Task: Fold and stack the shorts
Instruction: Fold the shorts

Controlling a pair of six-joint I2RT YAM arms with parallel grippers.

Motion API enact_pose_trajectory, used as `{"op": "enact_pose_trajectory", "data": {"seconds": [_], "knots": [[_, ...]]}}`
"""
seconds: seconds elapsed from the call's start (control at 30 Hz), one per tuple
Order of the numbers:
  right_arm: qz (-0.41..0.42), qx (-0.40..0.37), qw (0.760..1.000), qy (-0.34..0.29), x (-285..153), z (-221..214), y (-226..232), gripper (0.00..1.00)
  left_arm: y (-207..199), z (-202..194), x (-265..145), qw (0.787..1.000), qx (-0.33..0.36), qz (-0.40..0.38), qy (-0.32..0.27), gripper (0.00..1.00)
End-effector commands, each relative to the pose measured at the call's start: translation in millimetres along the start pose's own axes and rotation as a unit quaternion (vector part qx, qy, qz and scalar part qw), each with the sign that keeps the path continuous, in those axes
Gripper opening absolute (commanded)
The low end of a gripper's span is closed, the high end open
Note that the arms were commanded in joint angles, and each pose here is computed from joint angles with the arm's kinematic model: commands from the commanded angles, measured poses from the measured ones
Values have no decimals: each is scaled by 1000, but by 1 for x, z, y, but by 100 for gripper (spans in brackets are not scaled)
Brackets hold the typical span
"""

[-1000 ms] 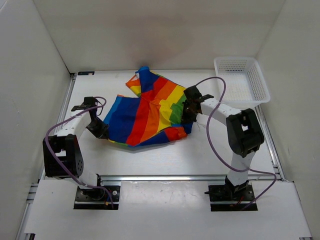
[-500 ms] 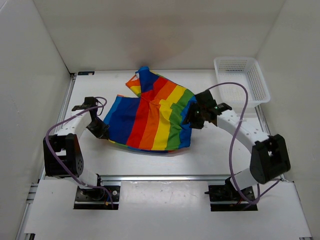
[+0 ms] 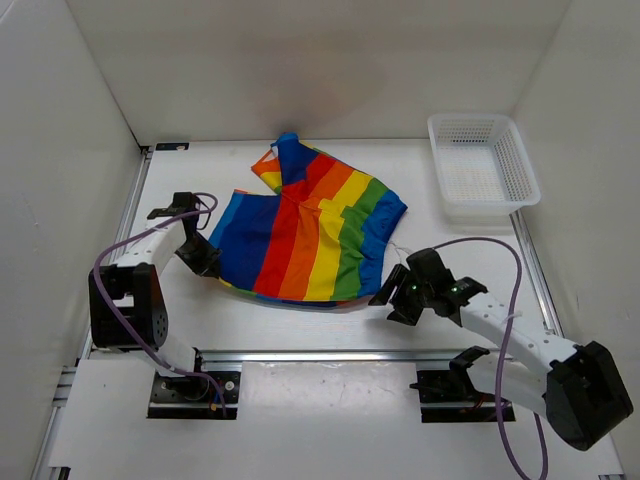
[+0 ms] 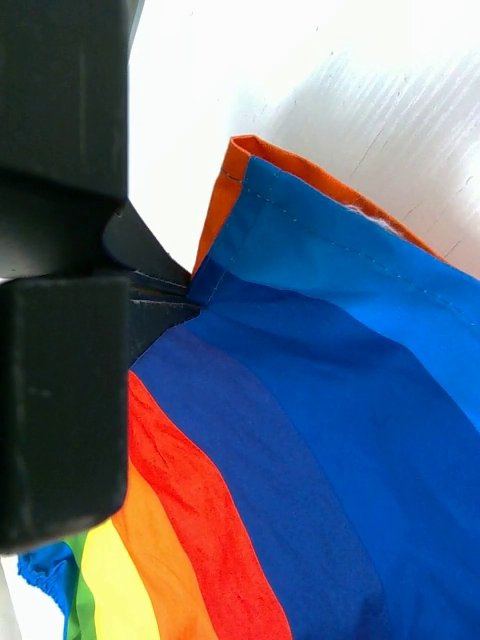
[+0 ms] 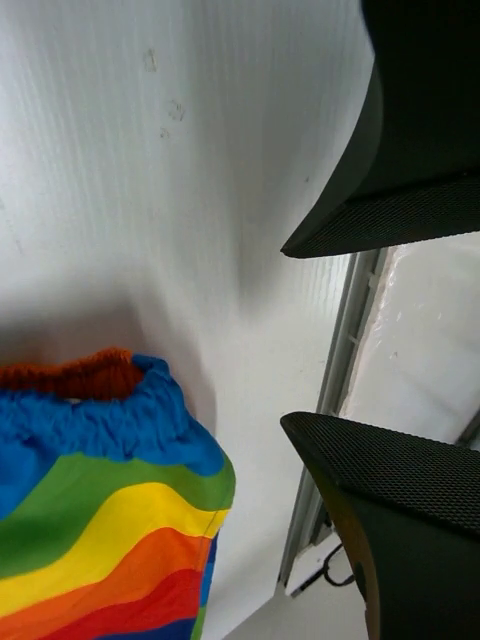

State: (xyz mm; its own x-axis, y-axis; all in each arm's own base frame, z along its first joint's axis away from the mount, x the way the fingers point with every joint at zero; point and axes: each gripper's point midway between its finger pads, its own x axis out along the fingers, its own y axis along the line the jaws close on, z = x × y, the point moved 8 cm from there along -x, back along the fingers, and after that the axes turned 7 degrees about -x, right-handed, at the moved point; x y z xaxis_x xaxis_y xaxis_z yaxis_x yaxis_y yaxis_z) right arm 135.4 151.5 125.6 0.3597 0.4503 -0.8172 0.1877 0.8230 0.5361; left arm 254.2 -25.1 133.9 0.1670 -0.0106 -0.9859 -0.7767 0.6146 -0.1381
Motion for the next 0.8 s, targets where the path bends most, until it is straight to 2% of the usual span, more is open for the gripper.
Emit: {"op": "enact_pose_trajectory", "data": {"seconds": [0.0,0.2,0.53,0.7,0.77], "knots": [[83,33,996,-24,8,9,28,69,-7,4,-7,1000,10,-7,-20,10],[73,28,996,-49,29,17,35,67,-7,4,-5,1000,5,-4,-17,10],[25,24,998,-49,59,26,32,61,-7,4,-5,1000,5,-4,-17,10],[8,26,998,-61,66,31,31,52,-7,4,-5,1000,5,-4,-17,10],[-1,26,997,-74,65,35,32,44,-7,4,-5,1000,5,-4,-17,10]]}}
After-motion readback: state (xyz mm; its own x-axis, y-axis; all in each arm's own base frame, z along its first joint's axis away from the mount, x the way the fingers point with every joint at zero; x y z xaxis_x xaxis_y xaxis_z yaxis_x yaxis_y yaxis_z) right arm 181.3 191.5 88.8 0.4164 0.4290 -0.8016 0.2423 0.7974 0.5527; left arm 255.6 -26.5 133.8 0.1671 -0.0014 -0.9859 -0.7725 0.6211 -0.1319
